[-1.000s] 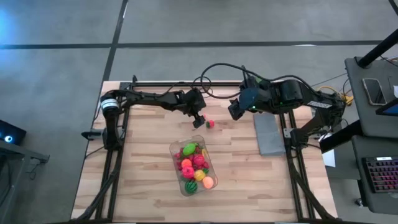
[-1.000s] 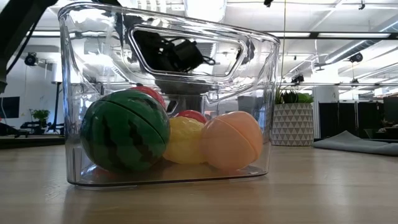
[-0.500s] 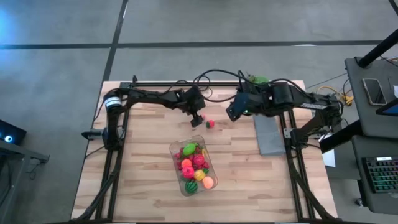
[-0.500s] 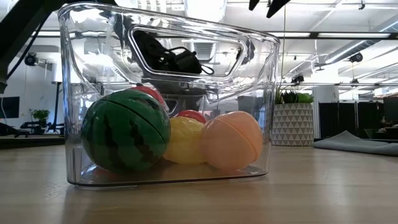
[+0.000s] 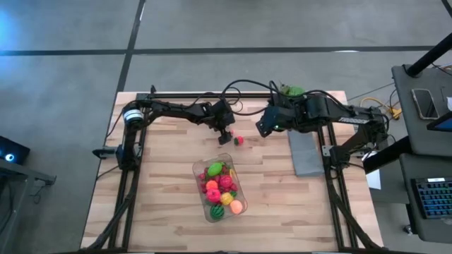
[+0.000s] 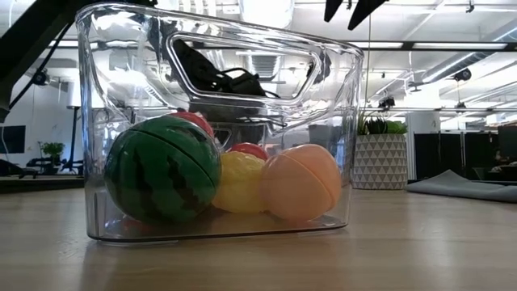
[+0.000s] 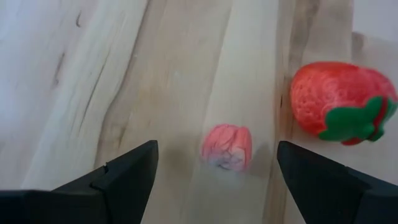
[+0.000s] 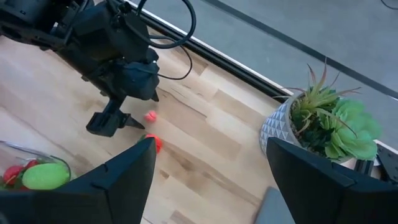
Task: Pick and placing Produce into tupperware
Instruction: Put the pink peach into the transparent bin
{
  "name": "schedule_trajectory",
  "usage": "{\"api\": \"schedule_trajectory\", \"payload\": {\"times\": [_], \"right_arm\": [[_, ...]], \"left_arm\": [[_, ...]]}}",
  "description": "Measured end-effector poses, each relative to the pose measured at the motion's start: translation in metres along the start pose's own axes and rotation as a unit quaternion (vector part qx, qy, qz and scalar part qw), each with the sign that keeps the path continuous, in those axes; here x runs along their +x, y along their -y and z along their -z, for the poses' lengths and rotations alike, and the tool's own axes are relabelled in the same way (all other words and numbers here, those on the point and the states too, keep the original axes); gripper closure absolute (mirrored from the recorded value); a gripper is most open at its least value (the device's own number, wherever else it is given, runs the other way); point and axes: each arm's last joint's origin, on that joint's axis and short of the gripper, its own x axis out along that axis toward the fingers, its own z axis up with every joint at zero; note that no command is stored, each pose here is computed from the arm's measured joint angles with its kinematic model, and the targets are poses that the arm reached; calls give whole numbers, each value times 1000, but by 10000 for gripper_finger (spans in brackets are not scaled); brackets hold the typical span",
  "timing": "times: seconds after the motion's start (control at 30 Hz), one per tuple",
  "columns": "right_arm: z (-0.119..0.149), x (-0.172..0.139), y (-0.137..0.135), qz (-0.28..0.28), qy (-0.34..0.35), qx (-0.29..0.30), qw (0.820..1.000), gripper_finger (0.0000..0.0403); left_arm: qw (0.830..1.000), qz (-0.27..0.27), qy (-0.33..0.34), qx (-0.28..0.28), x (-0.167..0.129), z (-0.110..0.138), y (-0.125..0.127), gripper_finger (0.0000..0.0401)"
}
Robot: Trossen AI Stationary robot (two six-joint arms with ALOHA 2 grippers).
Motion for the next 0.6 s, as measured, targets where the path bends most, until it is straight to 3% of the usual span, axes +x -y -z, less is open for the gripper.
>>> {"api": "schedule_trajectory", "payload": {"times": [0.3, 0.6], "right_arm": [[0, 0, 0, 0, 0, 6, 1000, 106], [-1, 0, 0, -1, 1, 11, 1000, 104]], "left_arm": [[1000, 1, -6, -3, 1, 1, 3, 93], [1000, -2, 1, -26, 2, 0, 3, 166]]}}
